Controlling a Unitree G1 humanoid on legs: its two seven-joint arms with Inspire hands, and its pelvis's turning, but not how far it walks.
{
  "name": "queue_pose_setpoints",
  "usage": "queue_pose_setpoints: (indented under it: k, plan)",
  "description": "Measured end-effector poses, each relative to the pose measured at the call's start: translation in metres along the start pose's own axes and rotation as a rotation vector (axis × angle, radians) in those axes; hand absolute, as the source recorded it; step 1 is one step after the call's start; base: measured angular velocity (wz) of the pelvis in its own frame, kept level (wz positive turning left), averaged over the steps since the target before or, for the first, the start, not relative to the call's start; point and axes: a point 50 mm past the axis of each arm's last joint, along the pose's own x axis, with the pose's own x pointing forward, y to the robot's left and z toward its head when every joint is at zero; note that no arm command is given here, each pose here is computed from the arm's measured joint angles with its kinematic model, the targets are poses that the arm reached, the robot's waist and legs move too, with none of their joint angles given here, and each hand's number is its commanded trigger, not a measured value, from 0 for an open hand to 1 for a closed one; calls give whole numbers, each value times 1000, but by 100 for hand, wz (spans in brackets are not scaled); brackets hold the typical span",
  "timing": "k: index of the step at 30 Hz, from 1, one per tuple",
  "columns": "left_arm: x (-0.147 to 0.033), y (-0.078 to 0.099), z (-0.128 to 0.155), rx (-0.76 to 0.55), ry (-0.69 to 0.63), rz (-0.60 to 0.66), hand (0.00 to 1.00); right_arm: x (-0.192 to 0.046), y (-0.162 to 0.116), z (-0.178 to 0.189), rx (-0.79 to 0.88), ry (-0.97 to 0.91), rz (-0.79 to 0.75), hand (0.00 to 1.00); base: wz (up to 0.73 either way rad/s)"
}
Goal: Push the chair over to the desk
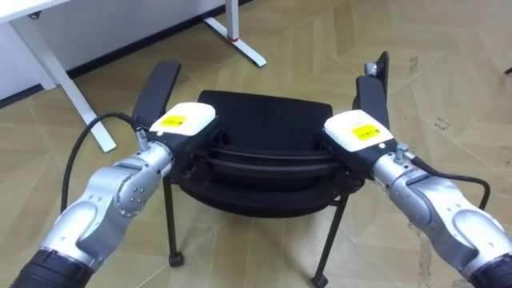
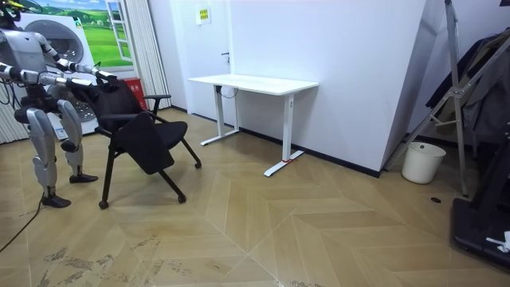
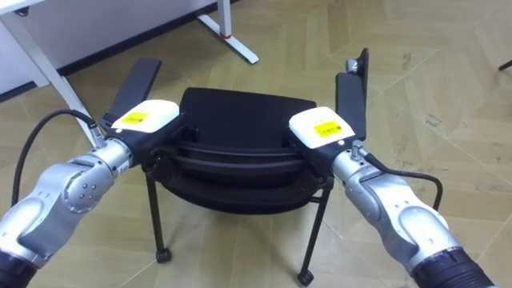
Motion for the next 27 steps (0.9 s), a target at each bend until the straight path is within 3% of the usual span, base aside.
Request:
queue_pose_setpoints:
  k: [27]
  plan:
    - [0,-5,-1,-1,-18,-18,100,-5,12,-4,-9,-26,-23,100,1]
